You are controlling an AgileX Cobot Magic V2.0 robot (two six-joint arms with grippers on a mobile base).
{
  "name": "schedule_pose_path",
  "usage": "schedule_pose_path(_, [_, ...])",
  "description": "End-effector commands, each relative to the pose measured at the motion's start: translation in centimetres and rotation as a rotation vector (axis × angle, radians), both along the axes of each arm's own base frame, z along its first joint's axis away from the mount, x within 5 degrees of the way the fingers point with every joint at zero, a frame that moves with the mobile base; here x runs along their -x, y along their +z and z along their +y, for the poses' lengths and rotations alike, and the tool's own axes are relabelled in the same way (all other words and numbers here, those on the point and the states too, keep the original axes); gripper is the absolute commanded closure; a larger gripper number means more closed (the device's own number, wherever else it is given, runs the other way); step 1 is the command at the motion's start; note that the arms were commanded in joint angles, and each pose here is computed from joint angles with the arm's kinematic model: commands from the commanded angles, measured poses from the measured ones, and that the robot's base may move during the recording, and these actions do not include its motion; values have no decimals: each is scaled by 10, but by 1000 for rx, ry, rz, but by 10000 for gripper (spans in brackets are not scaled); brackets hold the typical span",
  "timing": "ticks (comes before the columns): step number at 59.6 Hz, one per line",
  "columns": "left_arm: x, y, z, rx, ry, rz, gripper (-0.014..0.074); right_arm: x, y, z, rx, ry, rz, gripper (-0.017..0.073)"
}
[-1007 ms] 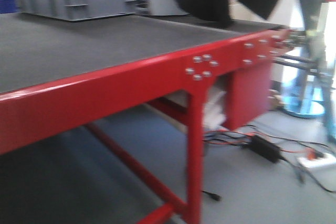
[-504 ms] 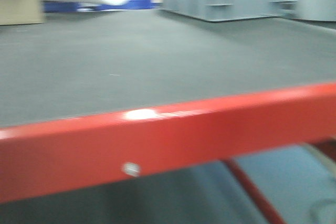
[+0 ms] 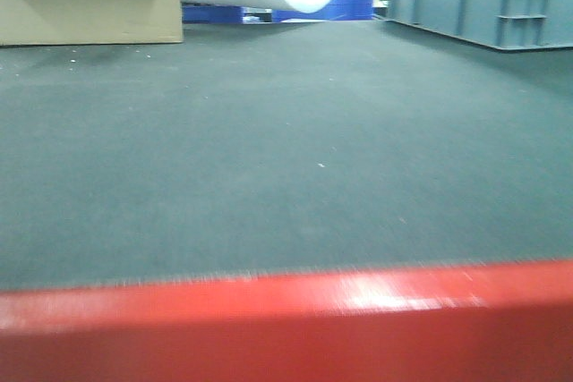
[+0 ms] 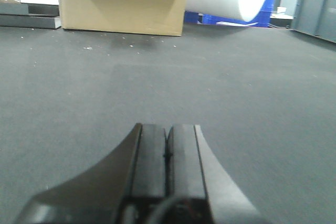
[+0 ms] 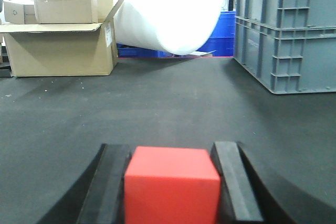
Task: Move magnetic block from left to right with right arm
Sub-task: 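Drive up to the second carpeted table, cube held in right gripper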
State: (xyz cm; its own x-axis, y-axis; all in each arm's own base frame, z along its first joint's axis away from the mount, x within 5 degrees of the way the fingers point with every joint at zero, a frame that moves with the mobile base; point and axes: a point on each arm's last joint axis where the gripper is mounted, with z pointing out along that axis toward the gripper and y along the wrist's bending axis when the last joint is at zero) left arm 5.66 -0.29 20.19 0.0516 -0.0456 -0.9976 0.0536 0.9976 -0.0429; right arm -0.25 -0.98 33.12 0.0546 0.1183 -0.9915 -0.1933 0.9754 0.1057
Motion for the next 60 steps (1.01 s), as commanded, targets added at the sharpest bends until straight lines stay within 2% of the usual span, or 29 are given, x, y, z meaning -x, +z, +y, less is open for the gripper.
schedule_pose_path(1, [1, 5, 0, 9, -1, -93, 710, 7, 16, -1, -8, 1, -122, 410])
schedule_pose_path(60, [1, 5, 0, 9, -1, -93, 710, 7, 16, -1, -8, 1, -122, 410])
